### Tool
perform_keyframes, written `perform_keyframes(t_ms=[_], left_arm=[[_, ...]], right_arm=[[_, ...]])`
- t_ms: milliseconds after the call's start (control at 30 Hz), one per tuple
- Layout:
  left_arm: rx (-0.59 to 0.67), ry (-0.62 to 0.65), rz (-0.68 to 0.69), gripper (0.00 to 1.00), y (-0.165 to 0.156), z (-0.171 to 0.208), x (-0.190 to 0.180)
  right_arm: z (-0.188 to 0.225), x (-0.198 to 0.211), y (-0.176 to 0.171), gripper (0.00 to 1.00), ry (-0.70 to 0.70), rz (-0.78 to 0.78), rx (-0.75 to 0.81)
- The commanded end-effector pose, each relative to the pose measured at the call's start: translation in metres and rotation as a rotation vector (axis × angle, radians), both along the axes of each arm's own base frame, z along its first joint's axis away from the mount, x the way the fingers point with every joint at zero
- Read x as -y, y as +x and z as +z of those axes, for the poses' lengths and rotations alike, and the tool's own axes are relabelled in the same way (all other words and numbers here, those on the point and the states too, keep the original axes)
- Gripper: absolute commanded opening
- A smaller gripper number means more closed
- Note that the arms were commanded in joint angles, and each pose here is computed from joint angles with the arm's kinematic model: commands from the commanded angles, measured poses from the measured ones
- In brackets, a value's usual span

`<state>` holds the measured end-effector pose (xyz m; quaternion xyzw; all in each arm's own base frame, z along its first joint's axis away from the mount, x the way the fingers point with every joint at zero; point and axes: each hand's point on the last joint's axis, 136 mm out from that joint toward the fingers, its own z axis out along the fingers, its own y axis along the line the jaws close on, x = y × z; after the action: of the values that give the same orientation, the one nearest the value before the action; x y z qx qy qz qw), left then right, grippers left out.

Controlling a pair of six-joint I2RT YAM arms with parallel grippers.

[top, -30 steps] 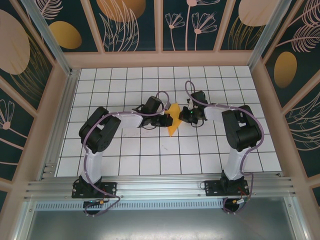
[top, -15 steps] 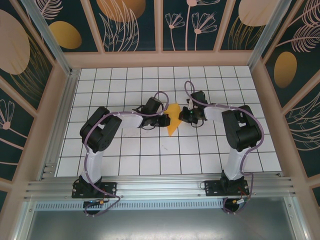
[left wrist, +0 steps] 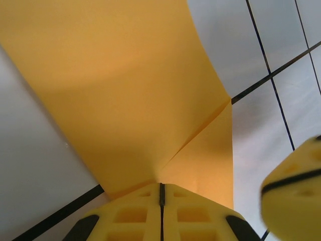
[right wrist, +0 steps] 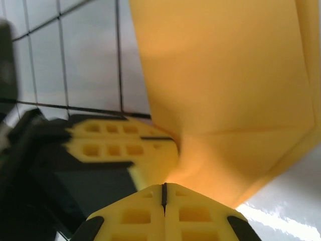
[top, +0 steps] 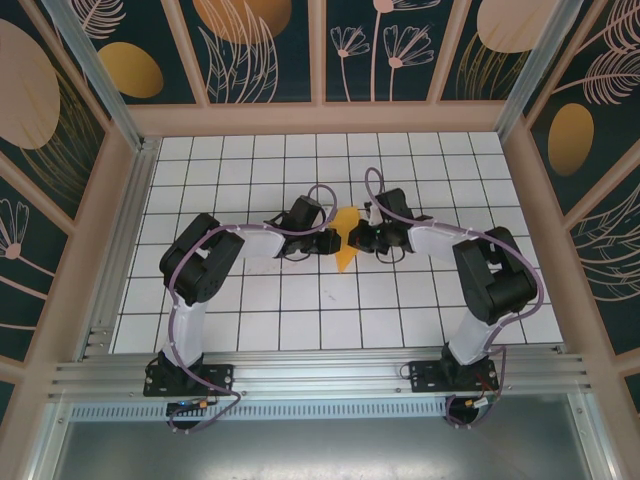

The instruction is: Fold a paper plane with a square sheet of paper (pick it up from the middle)

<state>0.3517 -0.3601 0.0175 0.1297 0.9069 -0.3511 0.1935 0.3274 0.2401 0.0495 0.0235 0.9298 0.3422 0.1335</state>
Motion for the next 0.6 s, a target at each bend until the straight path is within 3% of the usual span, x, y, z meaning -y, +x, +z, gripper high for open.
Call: perform_keyframes(t_ms=[0, 100, 300, 567], left_arm=[[-0.071, 0.022, -0.011, 0.09, -0.015, -0.019, -0.005], [-0.07, 0.022, -0.014, 0.09, -0.016, -0.02, -0.005], [-0.075, 0.024, -0.017, 0.09, -0.016, -0.022, -0.005], [-0.073, 0.022, -0.018, 0.09, -0.016, -0.021, -0.004]], right_arm=[[-0.008, -0.004, -0.016, 0.02, 0.033, -0.008, -0.051], [-0.016, -0.009, -0.026, 0.02, 0.061, 0.015, -0.076], [-0.038, 0.017, -0.026, 0.02, -0.123, -0.04, -0.108], [-0.007, -0.004, -0.024, 0.03, -0.037, 0.002, -0.034]])
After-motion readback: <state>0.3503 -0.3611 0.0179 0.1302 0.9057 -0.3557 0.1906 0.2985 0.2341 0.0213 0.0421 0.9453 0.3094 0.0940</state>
